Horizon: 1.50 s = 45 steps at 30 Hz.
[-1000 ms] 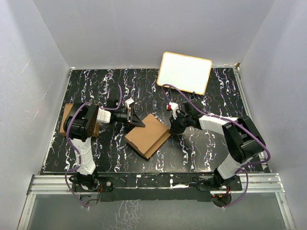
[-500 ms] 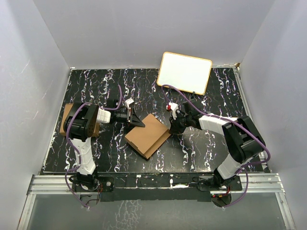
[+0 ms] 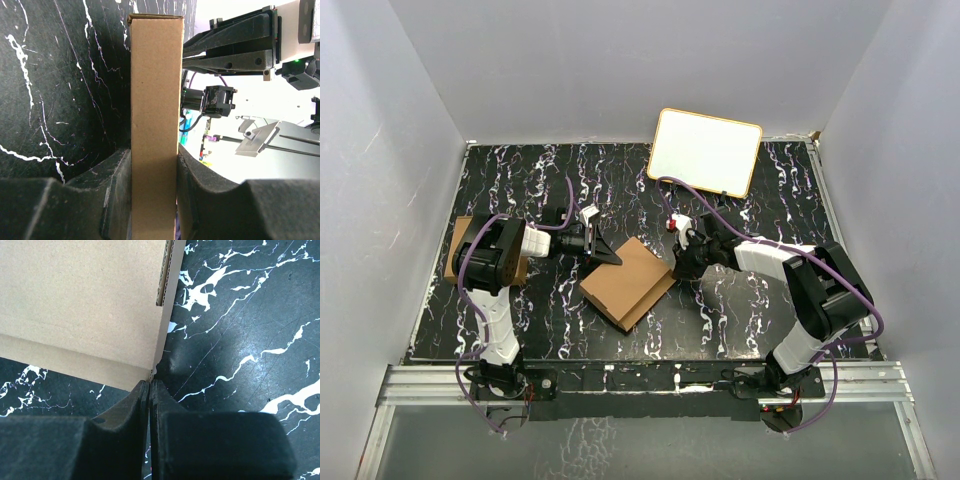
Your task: Fold the paper box
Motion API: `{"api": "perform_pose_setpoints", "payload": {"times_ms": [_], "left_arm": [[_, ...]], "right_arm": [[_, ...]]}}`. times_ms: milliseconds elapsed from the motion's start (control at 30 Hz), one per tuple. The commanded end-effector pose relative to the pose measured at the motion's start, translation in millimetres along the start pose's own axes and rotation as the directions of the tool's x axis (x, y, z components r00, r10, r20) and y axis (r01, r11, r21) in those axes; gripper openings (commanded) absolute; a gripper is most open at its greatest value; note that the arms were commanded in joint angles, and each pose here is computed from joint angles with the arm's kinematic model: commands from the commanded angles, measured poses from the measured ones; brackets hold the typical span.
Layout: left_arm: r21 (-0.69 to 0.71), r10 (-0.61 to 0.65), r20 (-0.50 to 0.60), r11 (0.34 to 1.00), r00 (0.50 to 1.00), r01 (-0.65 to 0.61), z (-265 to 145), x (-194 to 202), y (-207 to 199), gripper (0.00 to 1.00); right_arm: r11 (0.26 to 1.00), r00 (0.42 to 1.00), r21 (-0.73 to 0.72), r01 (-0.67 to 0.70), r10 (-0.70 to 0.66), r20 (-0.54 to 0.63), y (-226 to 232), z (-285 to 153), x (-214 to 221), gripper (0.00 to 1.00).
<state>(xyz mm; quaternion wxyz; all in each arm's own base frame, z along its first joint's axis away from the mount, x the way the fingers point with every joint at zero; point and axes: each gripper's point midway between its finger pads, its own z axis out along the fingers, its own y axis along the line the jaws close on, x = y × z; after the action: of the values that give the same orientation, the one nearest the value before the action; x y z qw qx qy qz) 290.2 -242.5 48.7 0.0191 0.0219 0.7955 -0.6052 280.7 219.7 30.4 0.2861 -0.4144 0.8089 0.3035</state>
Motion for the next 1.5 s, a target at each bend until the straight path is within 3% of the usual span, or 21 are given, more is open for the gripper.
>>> {"api": "perform_pose_setpoints", "payload": {"times_ms": [0,1467], "left_arm": [[-0.009,0.017,0.024,1.0,1.0,-0.017,-5,-4,2,0.0],[0.014,-0.07,0.058,0.998,0.996,0.069,-10,-3,11,0.0]], "right_arm": [[1.0,0.999,-0.016,0.014,-0.013,0.037,1,-5,-9,0.08],[0.999,0.999,-0.035,-0.008,0.009,0.031,-1,-8,-5,0.08]]}}
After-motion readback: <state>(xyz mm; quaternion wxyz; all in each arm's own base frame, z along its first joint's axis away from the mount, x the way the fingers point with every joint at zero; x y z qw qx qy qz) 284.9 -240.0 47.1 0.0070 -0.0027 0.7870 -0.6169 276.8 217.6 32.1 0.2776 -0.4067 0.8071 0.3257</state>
